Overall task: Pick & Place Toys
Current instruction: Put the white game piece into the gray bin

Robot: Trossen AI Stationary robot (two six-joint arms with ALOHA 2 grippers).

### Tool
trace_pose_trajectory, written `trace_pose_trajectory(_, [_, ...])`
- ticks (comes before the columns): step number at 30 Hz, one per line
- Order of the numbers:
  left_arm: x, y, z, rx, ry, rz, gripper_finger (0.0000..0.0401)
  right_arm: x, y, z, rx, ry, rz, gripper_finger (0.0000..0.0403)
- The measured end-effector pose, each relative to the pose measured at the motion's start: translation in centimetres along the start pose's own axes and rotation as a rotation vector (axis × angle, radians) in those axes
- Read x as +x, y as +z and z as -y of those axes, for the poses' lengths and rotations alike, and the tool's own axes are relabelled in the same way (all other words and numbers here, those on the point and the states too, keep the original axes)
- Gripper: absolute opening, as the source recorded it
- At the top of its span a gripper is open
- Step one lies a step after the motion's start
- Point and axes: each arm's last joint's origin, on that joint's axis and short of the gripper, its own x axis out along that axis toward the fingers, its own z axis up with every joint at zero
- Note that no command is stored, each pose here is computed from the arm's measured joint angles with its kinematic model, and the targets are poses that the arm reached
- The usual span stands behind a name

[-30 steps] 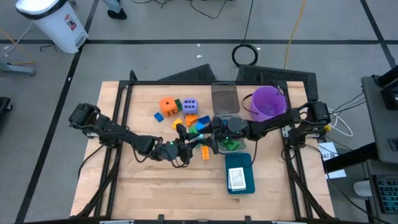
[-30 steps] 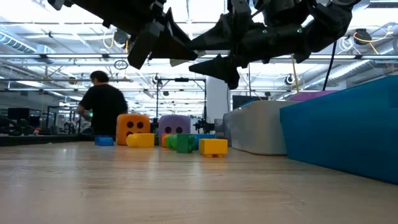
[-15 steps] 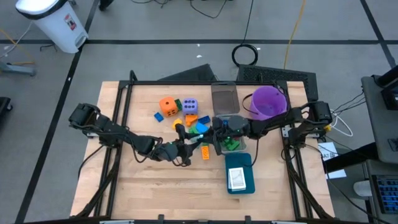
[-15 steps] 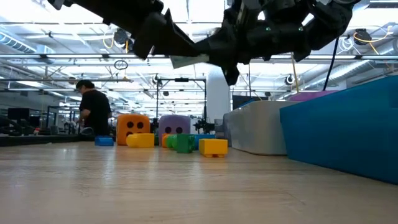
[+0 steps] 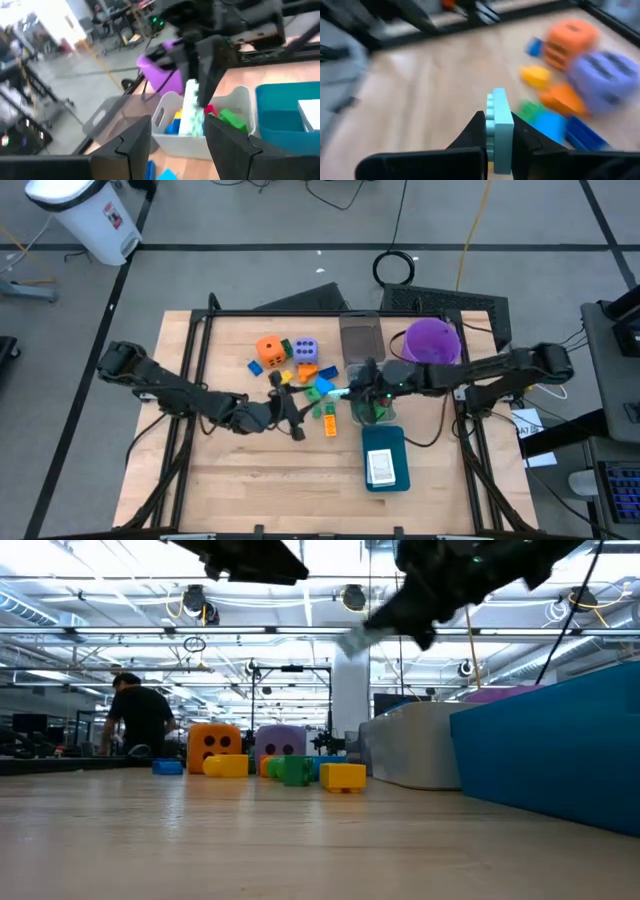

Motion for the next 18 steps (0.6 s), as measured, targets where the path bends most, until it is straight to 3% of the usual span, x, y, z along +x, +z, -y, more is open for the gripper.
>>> trace_pose_trajectory(9, [0.0,-0.9,-1.9,-0.076,0.027,-0.129,0.0189,-3.4,-2.1,1.1,0.056,-0.358,-0.244,0.0016])
trace_pose_trajectory(13, [0.6,-1.4,-2.0,-0.098,-0.010,-0.154,0.0189,-3.6,-2.6,1.7,0.116,-0.404,-0.286,0.0019])
trace_pose_trajectory(18, [1.1,-1.5,-2.3,-0.109,-0.074,-0.163,0.0189,-3.0,-3.9,3.1,0.132,-0.447,-0.311,0.0049])
